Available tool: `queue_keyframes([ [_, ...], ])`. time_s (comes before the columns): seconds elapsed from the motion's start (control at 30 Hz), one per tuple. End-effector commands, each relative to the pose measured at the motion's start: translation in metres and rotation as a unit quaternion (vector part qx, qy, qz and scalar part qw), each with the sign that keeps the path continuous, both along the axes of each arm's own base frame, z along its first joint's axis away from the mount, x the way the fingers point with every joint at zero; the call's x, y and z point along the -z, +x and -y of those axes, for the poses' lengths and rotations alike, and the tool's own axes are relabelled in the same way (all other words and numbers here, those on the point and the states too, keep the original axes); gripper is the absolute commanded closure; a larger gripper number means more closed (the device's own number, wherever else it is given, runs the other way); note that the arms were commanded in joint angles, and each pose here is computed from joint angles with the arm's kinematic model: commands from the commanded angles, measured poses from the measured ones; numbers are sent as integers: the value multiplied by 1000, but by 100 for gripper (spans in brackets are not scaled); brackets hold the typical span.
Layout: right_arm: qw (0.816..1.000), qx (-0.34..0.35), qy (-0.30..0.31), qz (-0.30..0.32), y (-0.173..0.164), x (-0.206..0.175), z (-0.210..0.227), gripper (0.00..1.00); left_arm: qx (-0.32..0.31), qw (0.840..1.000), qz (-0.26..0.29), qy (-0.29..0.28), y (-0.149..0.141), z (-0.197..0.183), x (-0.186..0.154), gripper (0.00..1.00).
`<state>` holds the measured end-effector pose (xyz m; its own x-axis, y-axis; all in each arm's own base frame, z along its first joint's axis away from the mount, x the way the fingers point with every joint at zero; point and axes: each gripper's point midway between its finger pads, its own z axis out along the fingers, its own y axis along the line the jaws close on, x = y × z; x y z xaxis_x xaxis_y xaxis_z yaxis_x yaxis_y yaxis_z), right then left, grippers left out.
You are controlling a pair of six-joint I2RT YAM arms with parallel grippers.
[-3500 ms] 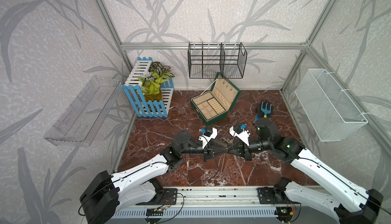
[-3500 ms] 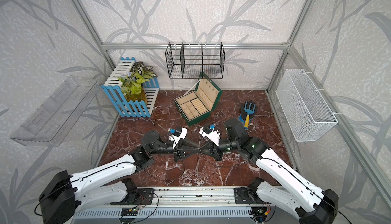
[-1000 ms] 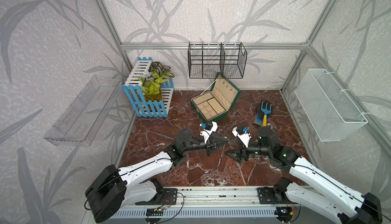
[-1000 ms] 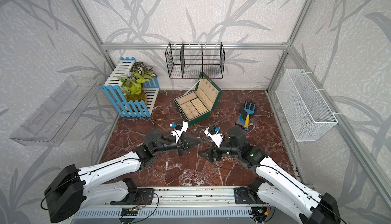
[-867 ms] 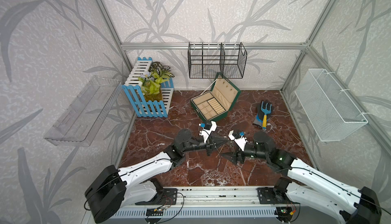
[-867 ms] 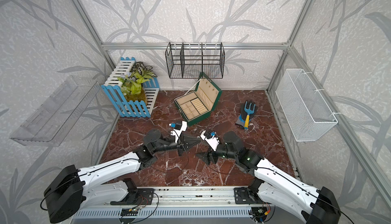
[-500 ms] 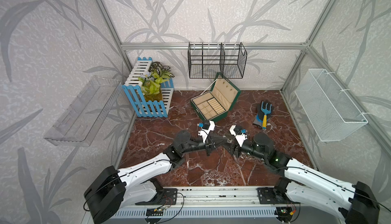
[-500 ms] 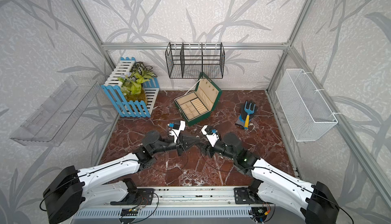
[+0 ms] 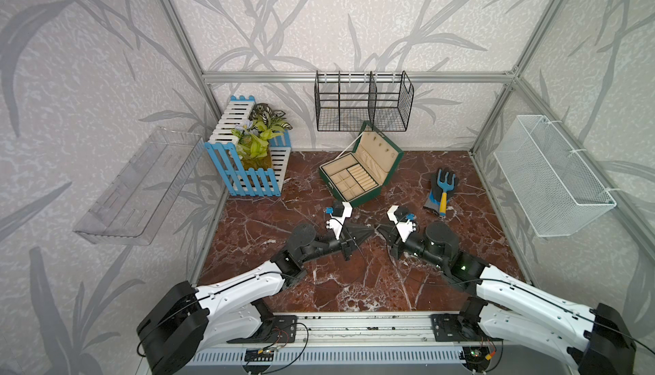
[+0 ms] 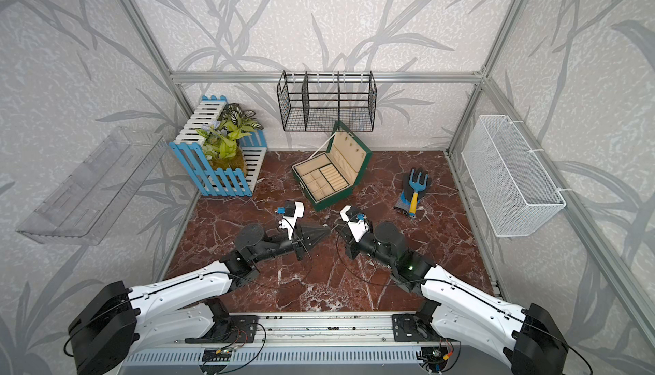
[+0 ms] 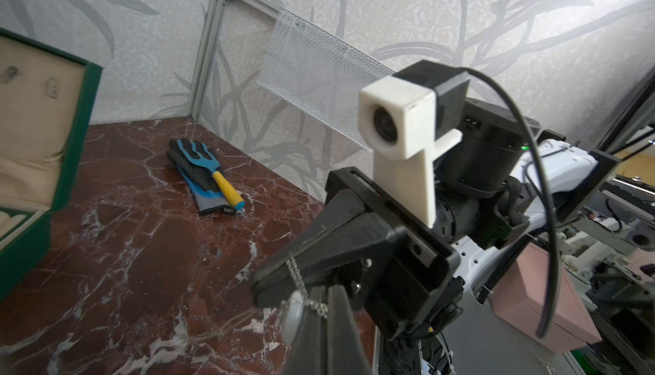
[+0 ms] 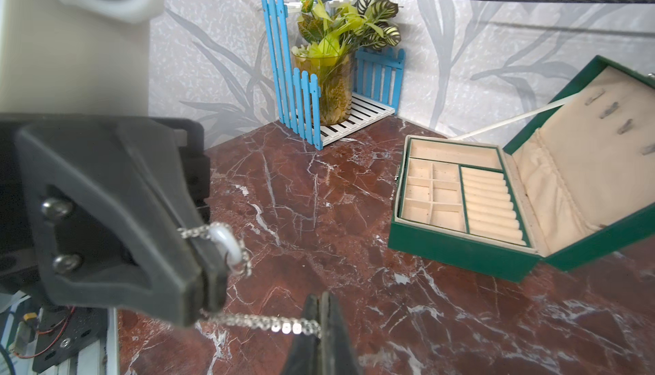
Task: Put jewelry chain into jewelry box
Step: Adjust the necklace, then move the jewelry box to the center of the board.
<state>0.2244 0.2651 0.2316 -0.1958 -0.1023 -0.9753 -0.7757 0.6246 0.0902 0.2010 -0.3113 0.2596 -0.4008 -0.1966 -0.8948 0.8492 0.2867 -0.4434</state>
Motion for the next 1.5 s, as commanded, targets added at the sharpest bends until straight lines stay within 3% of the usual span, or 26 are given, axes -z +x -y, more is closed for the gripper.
queue_keyframes([
  [0.0,999,33,-18,5,8,-3,8,100,-55,998,-29,-20,15,-10,3,99],
  [0.33,989,74,-112,-65,23,32,13,100,-102,986,-130,18,38,-7,67,89],
  [0.6,960,128,-204,-139,31,72,31,100,-122,977,-161,69,51,-12,107,68],
  [0.8,943,159,-244,-158,33,85,45,100,-161,966,-135,147,79,-36,117,57],
  [0.93,943,161,-246,-157,33,85,45,100,-210,945,-105,228,119,-65,118,52],
  [1.2,942,169,-240,-162,33,88,48,100,-292,879,-62,373,236,-123,115,45],
  [1.47,949,170,-210,-164,27,84,50,100,-285,821,-59,491,333,-145,154,41],
])
